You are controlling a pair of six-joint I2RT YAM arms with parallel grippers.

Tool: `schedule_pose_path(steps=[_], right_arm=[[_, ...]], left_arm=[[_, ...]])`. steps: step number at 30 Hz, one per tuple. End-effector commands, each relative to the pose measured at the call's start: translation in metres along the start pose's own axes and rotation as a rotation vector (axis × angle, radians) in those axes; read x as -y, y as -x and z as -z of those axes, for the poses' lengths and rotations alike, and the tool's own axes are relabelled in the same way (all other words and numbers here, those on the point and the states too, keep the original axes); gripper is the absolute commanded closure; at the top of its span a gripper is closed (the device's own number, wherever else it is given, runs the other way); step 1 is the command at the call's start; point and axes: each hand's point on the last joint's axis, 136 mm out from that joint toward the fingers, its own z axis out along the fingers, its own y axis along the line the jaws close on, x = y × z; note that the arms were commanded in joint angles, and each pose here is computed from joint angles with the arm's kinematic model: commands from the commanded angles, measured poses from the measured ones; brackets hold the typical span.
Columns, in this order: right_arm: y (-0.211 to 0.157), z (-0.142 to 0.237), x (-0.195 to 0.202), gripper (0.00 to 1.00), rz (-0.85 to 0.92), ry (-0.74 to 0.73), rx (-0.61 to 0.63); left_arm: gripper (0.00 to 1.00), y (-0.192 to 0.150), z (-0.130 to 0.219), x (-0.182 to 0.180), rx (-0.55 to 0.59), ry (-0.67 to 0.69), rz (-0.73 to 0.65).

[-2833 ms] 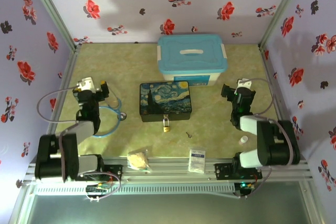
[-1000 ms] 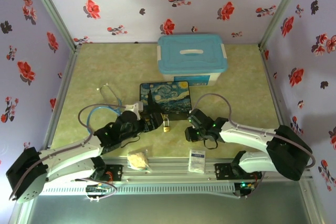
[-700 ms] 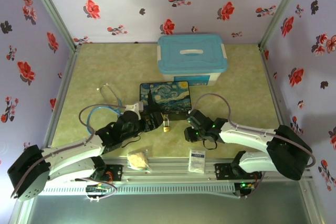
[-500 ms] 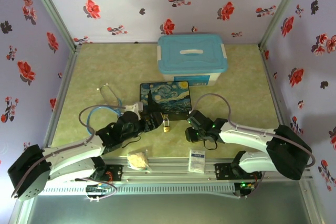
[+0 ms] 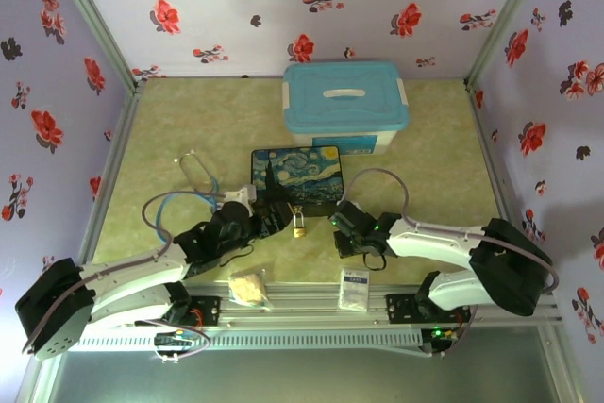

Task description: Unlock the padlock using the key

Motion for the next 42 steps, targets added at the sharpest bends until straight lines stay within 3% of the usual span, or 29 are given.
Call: schedule_pose_path(steps=[1,4,12,17,32,37,42], right_arm=[[-0.025,-0.016,-0.001,0.95,0.001,0.011,-0.085],[-0.019,-0.013,-0.009,1.00,0.006,0.057,-0.059],[0.004,0.006,-0.029,1.00,-0.019,0.154,0.028],[0.020,0.025,-0.039,1.00,-0.078,0.214,0.103],[0.080,0.084,-0.076,1.00,-0.263,0.500,0.397],[0.083,0.086,-0.086,1.00,-0.317,0.603,0.446],[0.079,0.096,-0.102,1.00,-0.260,0.631,0.507]], left_arm=[[0.06,0.001,-0.001,0.000,0.018,-0.001,0.002],[0.09,-0.002,-0.003,0.001,0.009,-0.002,0.005],[0.14,-0.017,-0.013,0.011,0.021,-0.029,0.027],[0.18,-0.027,-0.014,0.015,0.136,-0.117,0.216],[0.10,-0.026,-0.022,0.054,0.244,-0.343,0.605],[0.06,-0.020,-0.020,0.065,0.257,-0.391,0.677],[0.05,-0.012,-0.018,0.080,0.264,-0.435,0.709]])
